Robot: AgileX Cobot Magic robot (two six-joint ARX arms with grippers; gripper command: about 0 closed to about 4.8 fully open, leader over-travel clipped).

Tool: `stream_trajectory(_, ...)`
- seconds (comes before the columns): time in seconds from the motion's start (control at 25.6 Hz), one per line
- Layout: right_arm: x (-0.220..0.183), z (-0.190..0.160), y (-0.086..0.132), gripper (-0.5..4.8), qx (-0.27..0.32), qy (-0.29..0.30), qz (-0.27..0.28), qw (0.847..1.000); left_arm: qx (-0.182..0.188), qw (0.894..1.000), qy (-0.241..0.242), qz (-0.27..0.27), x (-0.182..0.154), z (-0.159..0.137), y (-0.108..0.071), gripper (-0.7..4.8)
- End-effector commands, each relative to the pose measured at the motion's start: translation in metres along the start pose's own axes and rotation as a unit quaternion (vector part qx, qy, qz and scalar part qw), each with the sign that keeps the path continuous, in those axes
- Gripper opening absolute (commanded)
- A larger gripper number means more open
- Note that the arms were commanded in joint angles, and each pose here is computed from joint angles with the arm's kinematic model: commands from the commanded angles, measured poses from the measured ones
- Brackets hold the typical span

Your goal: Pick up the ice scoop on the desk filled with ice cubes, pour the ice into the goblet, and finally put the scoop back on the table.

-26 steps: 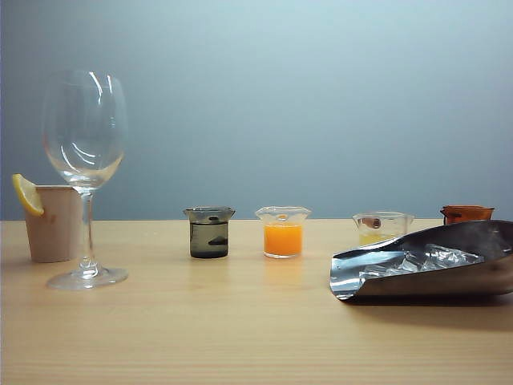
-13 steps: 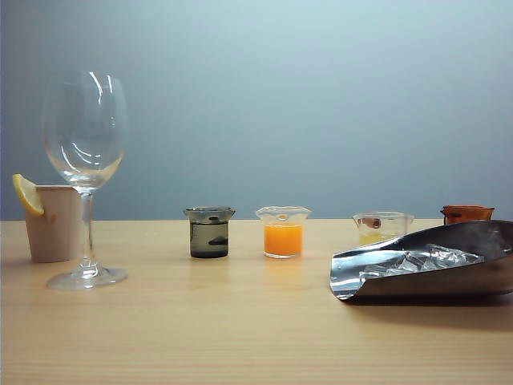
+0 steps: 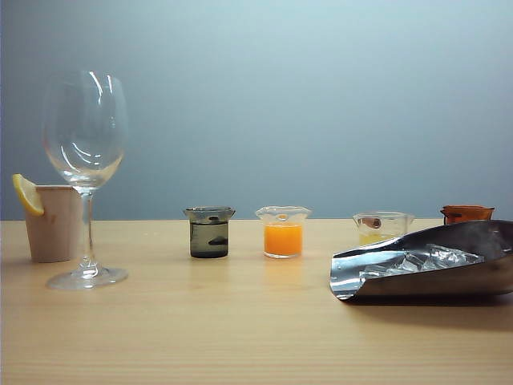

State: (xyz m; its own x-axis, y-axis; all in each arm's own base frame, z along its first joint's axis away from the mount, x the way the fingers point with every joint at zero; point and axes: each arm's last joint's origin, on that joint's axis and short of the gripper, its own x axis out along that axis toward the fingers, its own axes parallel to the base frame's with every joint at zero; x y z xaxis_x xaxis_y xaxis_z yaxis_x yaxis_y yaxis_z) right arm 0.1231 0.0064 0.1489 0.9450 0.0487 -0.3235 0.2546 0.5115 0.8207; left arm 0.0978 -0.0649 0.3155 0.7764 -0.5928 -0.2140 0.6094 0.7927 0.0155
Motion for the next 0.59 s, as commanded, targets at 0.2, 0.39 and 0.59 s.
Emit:
stream_trajectory(0.2, 0.000, 0.004, 0.007, 4.41, 0.025, -0.020, 0.039, 0.999, 0.004, 1.000, -0.005, 0.002, -0.001, 0.002, 0.000, -0.05)
stream_trajectory(0.39, 0.008, 0.003, 0.006, 4.77, 0.027, 0.000, 0.013, 1.000, 0.004, 1.000, -0.005, 0.002, -0.001, 0.002, 0.000, -0.05)
stream_trajectory(0.59, 0.030, 0.004, 0.007, 4.79, 0.037, -0.006, 0.013, 0.999, 0.004, 1.000, -0.004, 0.002, -0.001, 0.002, 0.000, -0.05)
